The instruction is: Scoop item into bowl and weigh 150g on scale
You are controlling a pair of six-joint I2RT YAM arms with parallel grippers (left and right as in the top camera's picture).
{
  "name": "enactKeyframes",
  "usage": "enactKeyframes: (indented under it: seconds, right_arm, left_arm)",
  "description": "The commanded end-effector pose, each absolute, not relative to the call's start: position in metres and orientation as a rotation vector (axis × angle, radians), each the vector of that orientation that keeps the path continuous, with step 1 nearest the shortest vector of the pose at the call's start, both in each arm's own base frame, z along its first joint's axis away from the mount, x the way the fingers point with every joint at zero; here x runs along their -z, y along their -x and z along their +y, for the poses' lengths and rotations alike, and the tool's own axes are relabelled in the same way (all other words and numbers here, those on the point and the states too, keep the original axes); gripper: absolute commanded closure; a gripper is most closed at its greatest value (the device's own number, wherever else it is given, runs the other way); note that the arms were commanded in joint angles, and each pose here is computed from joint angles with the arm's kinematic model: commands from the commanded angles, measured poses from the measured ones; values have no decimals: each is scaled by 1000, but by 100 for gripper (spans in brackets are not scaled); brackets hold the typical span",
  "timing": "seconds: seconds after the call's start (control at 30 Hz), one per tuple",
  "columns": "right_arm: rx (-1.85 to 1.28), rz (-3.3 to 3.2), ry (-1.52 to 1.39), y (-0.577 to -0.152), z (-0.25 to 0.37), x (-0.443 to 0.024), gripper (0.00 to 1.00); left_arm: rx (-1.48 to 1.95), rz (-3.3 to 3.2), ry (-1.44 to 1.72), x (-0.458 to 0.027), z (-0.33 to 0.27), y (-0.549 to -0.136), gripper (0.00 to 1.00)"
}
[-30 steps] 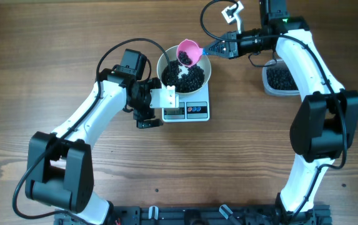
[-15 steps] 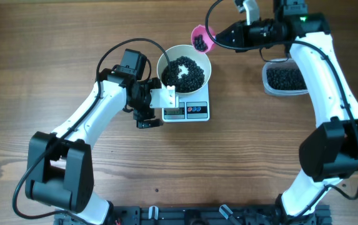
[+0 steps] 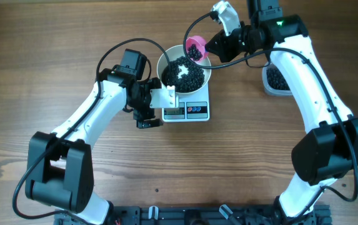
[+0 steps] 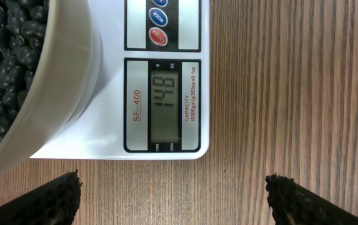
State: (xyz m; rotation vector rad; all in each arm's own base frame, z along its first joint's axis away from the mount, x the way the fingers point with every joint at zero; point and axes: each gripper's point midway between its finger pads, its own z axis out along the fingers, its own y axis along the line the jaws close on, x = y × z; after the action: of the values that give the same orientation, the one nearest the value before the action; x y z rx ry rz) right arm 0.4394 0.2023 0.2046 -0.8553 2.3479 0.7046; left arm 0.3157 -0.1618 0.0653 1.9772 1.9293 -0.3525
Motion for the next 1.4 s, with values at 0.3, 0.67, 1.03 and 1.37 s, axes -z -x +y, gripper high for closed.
enactKeyframes:
  seconds: [0.3,0.67,1.03,1.37]
  right_arm:
    - [-670,2267,905,-443,203,-224,96]
    - [-707,2291,827,-445,204,-226,96]
    - [-566,2230,1013,-442,213,-219,96]
    - [-683,2200,1019,-434,225,-226,96]
  left_arm:
    - [386,1917,-1991,-61,-163,-312,0]
    - [386,1917,-1991,-61,-163,-312,0]
    - [386,1917,-1991,-61,-163,-312,0]
    - [386,1917,-1991,-61,-163,-312,0]
